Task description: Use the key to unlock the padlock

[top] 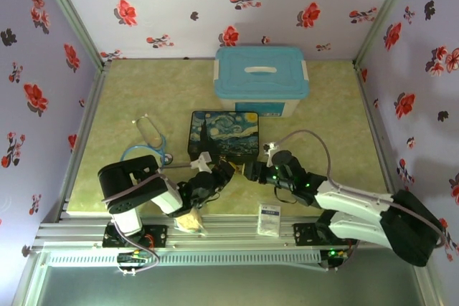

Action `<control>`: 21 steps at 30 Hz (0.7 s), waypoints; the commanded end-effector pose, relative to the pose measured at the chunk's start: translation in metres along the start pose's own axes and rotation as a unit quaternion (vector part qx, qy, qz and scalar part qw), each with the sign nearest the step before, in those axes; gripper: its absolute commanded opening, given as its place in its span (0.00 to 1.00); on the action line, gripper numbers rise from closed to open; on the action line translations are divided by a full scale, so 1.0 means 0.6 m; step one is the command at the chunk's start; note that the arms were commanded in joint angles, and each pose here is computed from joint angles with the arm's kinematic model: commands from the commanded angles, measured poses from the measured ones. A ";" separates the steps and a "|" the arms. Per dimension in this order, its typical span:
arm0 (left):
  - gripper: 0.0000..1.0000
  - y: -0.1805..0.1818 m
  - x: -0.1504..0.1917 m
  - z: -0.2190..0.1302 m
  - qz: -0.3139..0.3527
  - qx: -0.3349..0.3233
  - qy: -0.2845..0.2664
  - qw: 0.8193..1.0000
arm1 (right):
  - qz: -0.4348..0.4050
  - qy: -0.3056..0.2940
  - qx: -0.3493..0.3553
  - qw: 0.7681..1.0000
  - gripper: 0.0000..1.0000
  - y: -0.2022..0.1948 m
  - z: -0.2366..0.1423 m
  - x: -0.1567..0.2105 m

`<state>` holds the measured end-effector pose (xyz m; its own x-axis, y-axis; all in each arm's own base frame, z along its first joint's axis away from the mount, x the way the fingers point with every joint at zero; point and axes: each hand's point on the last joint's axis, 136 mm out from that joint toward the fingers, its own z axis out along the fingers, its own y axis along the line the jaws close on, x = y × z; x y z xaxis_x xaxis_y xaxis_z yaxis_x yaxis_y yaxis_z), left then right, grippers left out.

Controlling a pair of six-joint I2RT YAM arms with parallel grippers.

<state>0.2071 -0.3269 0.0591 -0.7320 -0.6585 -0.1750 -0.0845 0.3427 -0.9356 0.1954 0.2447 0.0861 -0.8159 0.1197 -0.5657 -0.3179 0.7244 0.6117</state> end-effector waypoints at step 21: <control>0.00 -0.008 0.039 0.001 0.001 -0.007 0.042 0.999 | -0.514 -0.033 0.089 0.852 0.51 0.001 0.039 0.057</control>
<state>0.2002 -0.3342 0.0541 -0.7566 -0.6325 -0.1658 -0.1007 0.3633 -0.9262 0.1595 0.2502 0.0302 -0.2543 -0.6085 -0.7517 -0.8085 0.5602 -0.1800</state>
